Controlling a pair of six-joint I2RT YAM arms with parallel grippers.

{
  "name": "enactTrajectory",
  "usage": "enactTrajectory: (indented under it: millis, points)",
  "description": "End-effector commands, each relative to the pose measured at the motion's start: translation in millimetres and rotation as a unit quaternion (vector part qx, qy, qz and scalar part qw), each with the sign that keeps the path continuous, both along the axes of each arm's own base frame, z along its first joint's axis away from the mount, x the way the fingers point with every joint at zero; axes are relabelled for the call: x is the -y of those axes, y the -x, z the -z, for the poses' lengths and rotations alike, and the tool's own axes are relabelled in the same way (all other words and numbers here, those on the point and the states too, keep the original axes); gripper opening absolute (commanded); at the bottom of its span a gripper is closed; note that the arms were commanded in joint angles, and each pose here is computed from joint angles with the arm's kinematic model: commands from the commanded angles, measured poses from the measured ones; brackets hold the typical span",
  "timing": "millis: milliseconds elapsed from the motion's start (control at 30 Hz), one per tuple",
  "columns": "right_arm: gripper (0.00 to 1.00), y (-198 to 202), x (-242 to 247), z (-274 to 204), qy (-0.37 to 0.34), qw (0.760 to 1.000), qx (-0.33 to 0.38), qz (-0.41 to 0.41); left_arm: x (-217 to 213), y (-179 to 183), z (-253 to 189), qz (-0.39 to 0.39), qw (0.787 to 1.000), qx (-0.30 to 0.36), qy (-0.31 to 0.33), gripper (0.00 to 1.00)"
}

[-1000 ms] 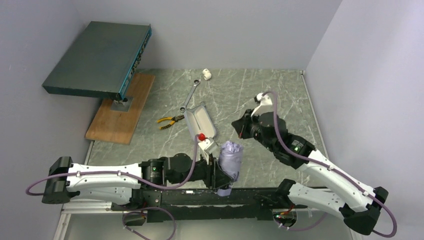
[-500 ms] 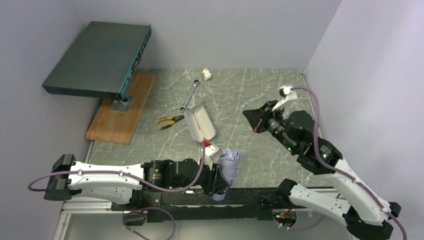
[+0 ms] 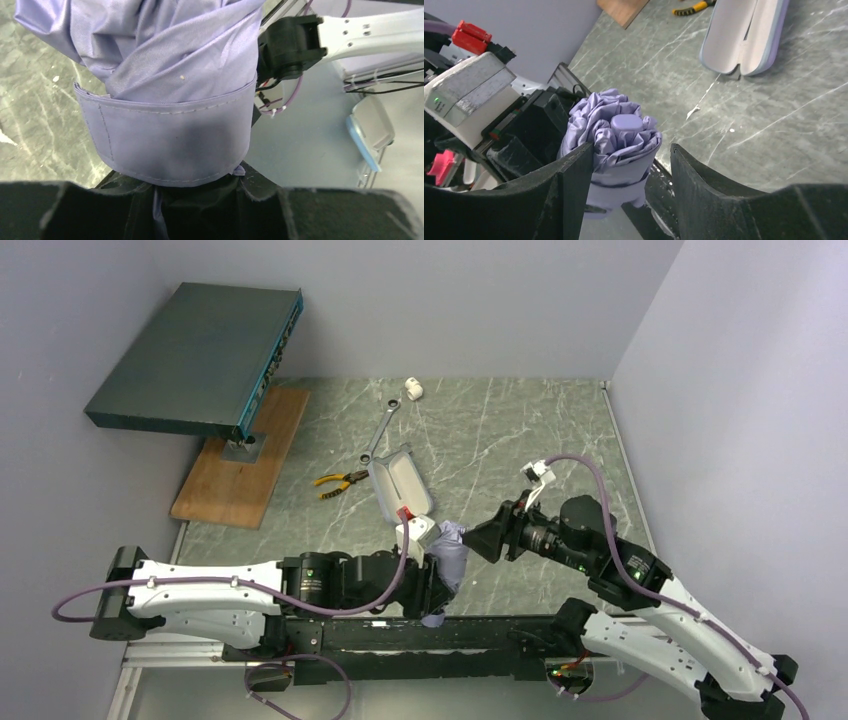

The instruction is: Open the umbrella

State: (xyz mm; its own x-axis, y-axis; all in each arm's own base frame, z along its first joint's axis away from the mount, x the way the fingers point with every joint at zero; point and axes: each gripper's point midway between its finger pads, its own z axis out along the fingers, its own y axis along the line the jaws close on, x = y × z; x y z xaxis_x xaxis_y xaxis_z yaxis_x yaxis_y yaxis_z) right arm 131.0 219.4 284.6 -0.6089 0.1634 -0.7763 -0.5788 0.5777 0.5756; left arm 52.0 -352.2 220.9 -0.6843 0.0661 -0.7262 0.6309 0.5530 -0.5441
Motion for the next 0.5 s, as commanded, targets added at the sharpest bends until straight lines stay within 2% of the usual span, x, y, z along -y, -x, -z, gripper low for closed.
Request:
enactTrajectory:
  millis: [0, 167, 267, 300, 467]
  points:
    - [0.59, 33.7, -4.5, -9.2, -0.045, 0.997, -0.011, -0.068, 3.8, -17.3, -52.9, -0.055, 0.996, 0.01, 0.07, 0.0]
    - [0.63, 40.2, -8.0, -5.1, -0.05, 0.995, -0.019, -0.086, -0.5, -26.6, -59.0, -0.081, 0.994, 0.018, 0.07, 0.0]
    - [0.79, 41.3, -6.1, -13.7, -0.06, 0.994, -0.01, -0.086, -3.1, -31.2, -56.8, -0.097, 0.993, 0.019, 0.06, 0.0]
    - [0.82, 41.7, -6.0, -16.6, -0.065, 0.994, -0.008, -0.086, -3.7, -32.5, -55.7, -0.101, 0.993, 0.018, 0.057, 0.0]
    - [0.84, 35.4, -13.4, -13.5, -0.065, 0.994, -0.021, -0.08, 0.8, -33.8, -57.1, -0.103, 0.992, 0.021, 0.064, 0.0]
